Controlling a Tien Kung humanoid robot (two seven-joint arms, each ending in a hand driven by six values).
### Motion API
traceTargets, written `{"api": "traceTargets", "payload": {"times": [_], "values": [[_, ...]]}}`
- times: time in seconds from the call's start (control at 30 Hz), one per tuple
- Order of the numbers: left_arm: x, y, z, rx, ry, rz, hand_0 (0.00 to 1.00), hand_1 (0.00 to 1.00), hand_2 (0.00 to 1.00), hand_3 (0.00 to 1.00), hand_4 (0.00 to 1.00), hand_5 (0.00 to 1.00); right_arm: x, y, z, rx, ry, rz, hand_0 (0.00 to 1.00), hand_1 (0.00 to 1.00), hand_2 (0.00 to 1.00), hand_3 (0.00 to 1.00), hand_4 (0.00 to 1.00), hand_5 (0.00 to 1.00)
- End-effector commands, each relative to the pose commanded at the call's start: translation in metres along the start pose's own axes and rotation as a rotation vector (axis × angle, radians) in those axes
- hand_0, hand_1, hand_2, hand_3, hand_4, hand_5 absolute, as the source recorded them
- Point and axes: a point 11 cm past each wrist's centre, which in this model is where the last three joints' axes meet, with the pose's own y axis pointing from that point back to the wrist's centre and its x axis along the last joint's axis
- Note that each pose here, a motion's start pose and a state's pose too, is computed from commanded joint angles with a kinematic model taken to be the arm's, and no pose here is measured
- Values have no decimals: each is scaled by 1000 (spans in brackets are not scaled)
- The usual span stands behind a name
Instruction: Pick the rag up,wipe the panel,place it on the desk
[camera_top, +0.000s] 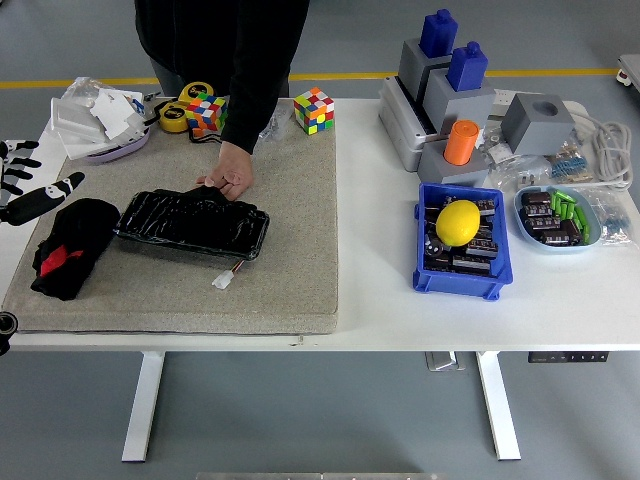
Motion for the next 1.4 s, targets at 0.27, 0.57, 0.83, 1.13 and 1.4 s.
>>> {"api": "traceTargets", "payload": {"times": [0.27, 0.57, 0.83, 1.13, 1.4], "values": [[-9, 1, -2, -18, -27, -7, 403, 589, 666, 756, 984, 545, 1, 0, -1, 2, 1, 0, 725, 658, 679, 617, 998, 584], [-28, 6, -13, -7, -31, -54, 397, 583, 664, 751, 966, 515, 1, 0, -1, 3, 3, 1, 724, 658, 679, 618, 998, 584], [-38, 9, -28, 32, -73, -93, 398, 581, 661, 751, 963, 506, 2, 0, -1, 2, 3, 2, 724, 657, 679, 619, 998, 585], [-50, 11, -39, 85, -118, -144, 398, 590, 669, 754, 963, 487, 0, 1, -3, 9, 11, -2, 724, 657, 679, 621, 998, 587], [-57, 14, -45, 120, -140, -176, 398, 594, 674, 757, 962, 483, 0, 1, -4, 12, 19, -3, 724, 657, 679, 621, 998, 589]]}}
